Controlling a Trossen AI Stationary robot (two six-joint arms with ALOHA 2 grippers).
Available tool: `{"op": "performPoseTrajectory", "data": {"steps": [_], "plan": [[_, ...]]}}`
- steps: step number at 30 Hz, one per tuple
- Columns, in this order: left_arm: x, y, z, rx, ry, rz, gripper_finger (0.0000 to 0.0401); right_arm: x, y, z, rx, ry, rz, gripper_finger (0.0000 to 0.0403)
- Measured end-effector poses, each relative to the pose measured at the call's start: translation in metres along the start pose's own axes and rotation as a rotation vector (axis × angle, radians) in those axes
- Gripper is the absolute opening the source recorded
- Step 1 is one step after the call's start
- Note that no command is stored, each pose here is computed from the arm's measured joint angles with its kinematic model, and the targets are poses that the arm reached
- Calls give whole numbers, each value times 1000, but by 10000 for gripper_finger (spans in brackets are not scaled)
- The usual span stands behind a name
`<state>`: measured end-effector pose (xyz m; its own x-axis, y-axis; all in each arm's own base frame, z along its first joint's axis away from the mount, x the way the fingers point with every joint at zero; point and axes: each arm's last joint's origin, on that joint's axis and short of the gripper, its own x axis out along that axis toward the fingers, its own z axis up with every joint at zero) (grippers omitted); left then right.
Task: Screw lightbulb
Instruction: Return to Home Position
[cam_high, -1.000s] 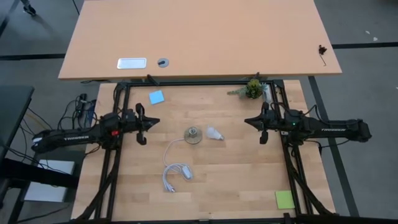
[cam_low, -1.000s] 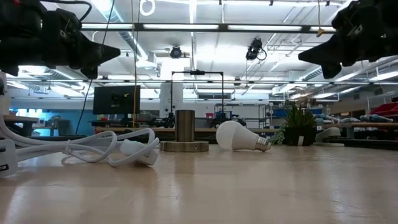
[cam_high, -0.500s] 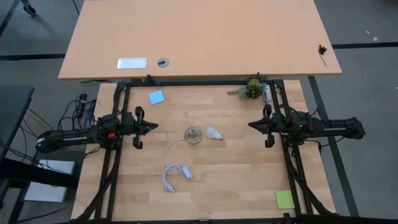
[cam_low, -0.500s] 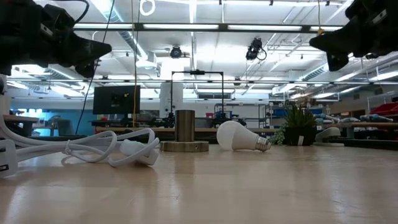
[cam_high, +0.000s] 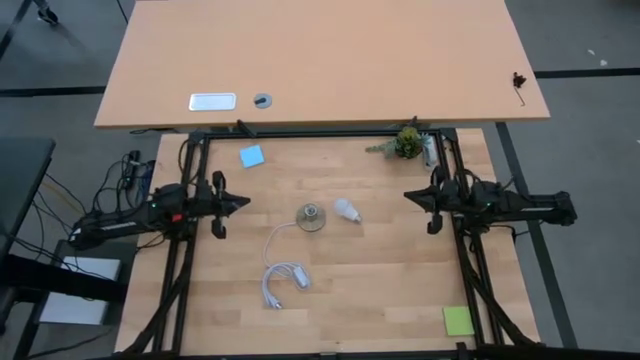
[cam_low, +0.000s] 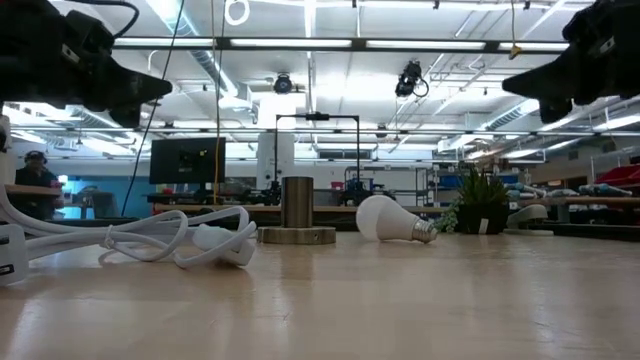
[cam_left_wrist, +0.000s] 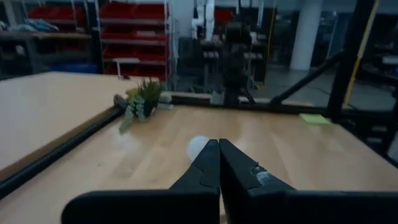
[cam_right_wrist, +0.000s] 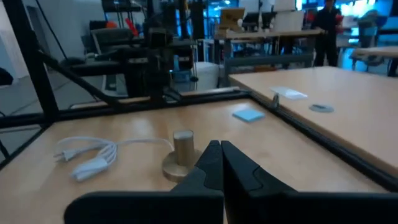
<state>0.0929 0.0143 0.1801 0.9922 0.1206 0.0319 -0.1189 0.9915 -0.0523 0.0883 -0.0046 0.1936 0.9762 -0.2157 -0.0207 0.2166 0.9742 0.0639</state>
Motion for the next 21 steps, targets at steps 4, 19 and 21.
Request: {"op": "performPoseTrajectory", "data": {"steps": [4, 19, 21], "plan": [[2, 1, -5, -8, -52, 6, 0, 4, 0, -13, 24, -5, 1, 0], [3, 1, -7, -26, -48, 12, 0, 9, 2, -24, 16, -63, 45, 0], [3, 2, -10, -29, -21, 41, 0, 10, 2, -25, 15, -53, 24, 0]]}}
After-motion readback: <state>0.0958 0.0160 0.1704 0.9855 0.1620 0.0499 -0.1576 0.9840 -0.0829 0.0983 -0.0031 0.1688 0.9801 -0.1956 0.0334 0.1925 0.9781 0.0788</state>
